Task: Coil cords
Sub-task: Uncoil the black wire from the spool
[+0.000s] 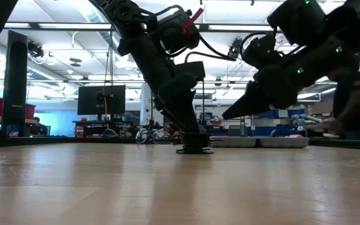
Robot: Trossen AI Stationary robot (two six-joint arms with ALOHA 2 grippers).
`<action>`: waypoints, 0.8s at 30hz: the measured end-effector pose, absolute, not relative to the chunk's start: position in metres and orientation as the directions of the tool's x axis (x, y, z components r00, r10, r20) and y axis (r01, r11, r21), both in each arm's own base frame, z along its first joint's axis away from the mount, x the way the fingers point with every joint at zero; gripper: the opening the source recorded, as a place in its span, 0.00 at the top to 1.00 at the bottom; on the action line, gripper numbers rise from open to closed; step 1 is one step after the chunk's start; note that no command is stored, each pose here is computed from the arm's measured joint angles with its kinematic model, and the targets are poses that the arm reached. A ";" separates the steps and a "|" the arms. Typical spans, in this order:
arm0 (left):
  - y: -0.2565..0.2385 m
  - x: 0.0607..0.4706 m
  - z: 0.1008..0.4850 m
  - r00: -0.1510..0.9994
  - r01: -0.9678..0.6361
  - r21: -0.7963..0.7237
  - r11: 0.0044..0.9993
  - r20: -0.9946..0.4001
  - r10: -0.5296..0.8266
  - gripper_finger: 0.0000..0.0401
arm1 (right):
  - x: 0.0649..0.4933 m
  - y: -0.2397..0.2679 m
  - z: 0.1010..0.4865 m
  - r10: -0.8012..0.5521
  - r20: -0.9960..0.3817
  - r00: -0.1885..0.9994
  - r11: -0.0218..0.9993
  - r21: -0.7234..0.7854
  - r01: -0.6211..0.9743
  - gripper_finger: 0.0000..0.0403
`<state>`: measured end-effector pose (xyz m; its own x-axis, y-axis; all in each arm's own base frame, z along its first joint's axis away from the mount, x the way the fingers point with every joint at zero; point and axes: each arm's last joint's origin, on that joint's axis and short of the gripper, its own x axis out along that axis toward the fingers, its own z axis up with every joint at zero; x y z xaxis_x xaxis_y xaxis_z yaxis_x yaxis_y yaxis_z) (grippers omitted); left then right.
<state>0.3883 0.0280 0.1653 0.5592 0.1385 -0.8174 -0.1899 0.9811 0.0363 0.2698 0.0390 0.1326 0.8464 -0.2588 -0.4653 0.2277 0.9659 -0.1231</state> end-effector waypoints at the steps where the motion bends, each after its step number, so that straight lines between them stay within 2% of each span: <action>1: 0.028 0.388 0.165 0.559 -0.190 0.036 0.981 -0.818 0.138 0.08 | 0.269 0.039 0.134 -0.259 -0.465 0.846 0.966 -0.121 0.229 0.98; 7: 0.028 0.388 0.165 0.559 -0.190 0.036 0.981 -0.818 0.138 0.08 | 0.266 0.038 0.136 -0.268 -0.482 0.834 0.963 -0.142 0.228 0.98; 13: 0.028 0.388 0.165 0.559 -0.189 0.036 0.981 -0.818 0.138 0.08 | 0.259 0.032 0.127 -0.400 -0.537 0.742 0.916 -0.202 0.347 0.95; 16: 0.028 0.388 0.165 0.560 -0.189 0.036 0.981 -0.817 0.138 0.08 | 0.255 0.032 0.122 -0.397 -0.584 0.708 0.916 -0.199 0.350 0.91; 20: 0.028 0.389 0.166 0.563 -0.189 0.035 0.981 -0.815 0.138 0.08 | 0.255 0.032 0.122 -0.372 -0.592 0.715 0.924 -0.160 0.349 0.81; 24: 0.028 0.389 0.166 0.566 -0.190 0.035 0.981 -0.813 0.138 0.08 | 0.256 0.029 0.122 -0.374 -0.595 0.711 0.925 -0.183 0.334 0.70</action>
<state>0.3890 0.0280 0.1657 0.5658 0.1385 -0.8128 -0.1899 0.9812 0.0350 0.2560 0.0292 0.1217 0.7112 -0.3744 -0.5949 0.3337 0.9247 -0.1830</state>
